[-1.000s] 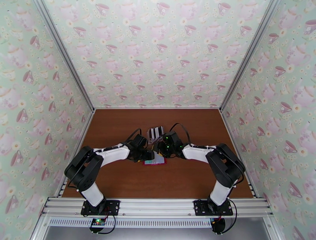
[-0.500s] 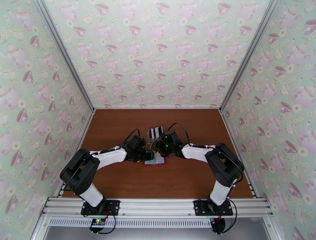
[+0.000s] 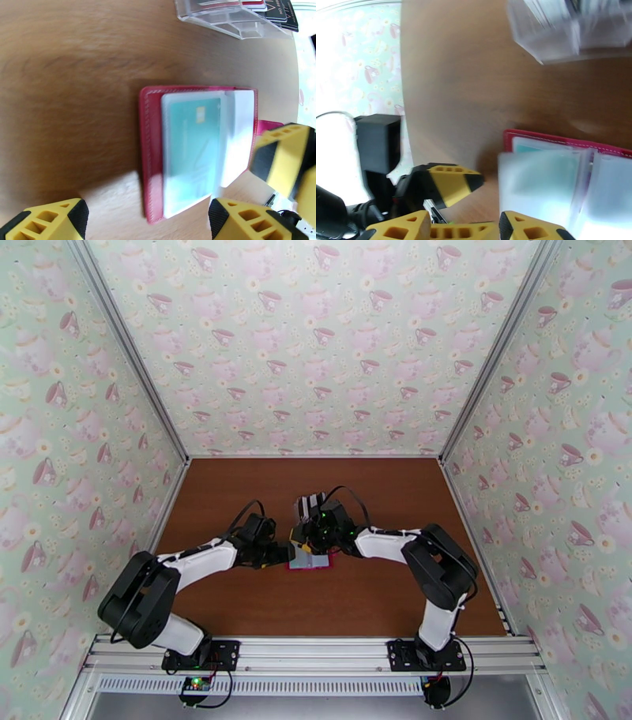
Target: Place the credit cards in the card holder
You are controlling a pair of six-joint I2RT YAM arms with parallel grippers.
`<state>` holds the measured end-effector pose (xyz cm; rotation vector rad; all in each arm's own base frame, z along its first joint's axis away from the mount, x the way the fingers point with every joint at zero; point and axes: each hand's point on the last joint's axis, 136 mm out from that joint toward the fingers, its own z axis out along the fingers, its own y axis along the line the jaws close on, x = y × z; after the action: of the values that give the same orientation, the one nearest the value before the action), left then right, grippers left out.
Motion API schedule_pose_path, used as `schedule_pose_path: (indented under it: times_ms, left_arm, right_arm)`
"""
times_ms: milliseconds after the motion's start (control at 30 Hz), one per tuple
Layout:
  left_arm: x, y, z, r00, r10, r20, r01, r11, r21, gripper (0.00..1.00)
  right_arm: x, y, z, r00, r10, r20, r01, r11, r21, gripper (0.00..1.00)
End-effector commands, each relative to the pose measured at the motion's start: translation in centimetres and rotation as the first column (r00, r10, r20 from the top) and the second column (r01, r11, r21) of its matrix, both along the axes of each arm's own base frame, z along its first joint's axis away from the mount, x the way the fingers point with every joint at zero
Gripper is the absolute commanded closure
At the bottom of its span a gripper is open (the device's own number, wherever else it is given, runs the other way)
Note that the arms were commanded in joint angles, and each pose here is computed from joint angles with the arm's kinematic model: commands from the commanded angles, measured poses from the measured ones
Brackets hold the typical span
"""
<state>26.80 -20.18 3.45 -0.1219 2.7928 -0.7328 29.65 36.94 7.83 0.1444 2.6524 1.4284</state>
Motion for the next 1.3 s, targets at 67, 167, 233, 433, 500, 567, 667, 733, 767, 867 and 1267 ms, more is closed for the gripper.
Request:
schedule_pose_path:
  times_ms: [67,167,233,433,500,567,667,733,767,867,1267]
  left_arm:
    - [-0.8,0.1,-1.3,1.0,-0.018,-0.009,0.018,1.0,-0.007,0.13]
    - [-0.9,-0.3,-2.3,0.999,-0.022,-0.026,0.021,0.999,-0.027,0.13]
    - [-1.0,-0.6,-3.1,0.999,-0.028,-0.038,0.026,0.999,-0.03,0.13]
    - [-1.4,-0.5,-5.9,0.994,-0.027,-0.107,0.029,0.999,0.015,0.13]
    - [-1.5,-0.2,-6.5,0.993,-0.016,-0.12,0.02,0.999,0.034,0.13]
    - [-1.6,0.3,-7.0,0.991,-0.004,-0.134,0.012,0.998,0.061,0.13]
    - [-1.6,0.8,-7.5,0.988,0.016,-0.152,-0.002,0.995,0.096,0.15]
    - [-1.6,1.1,-8.0,0.985,0.027,-0.168,-0.008,0.993,0.114,0.16]
    - [-1.7,1.3,-8.2,0.984,0.032,-0.177,-0.011,0.992,0.123,0.16]
    - [-1.6,1.7,-8.9,0.978,0.049,-0.204,-0.019,0.989,0.145,0.17]
    - [-0.7,2.9,-8.9,0.974,0.082,-0.21,-0.05,0.987,0.153,0.17]
  right_arm:
    - [0.2,0.4,-1.3,1.0,0.003,-0.02,-0.003,1.0,-0.003,0.49]
    - [0.1,0.2,-2.3,1.0,0.004,-0.029,-0.005,1.0,-0.022,0.49]
    - [0.0,-0.1,-3.0,0.999,0.003,-0.035,-0.004,0.999,-0.038,0.49]
    - [-0.1,-1.3,-4.1,0.999,-0.029,-0.019,0.027,0.995,-0.096,0.49]
    - [0.0,-1.5,-4.3,0.999,-0.04,-0.016,0.038,0.993,-0.109,0.49]
    - [0.2,-1.7,-4.4,0.999,-0.052,-0.011,0.051,0.992,-0.12,0.49]
    - [0.3,-1.9,-4.9,0.996,-0.086,-0.019,0.083,0.989,-0.121,0.49]
    - [0.2,-1.8,-5.2,0.994,-0.102,-0.029,0.098,0.989,-0.115,0.49]
    - [0.1,-1.7,-5.3,0.994,-0.109,-0.029,0.105,0.988,-0.115,0.49]
    - [0.0,-1.8,-5.6,0.989,-0.144,-0.032,0.14,0.984,-0.112,0.49]
    - [-0.6,-1.7,-6.1,0.973,-0.224,-0.055,0.218,0.971,-0.097,0.5]
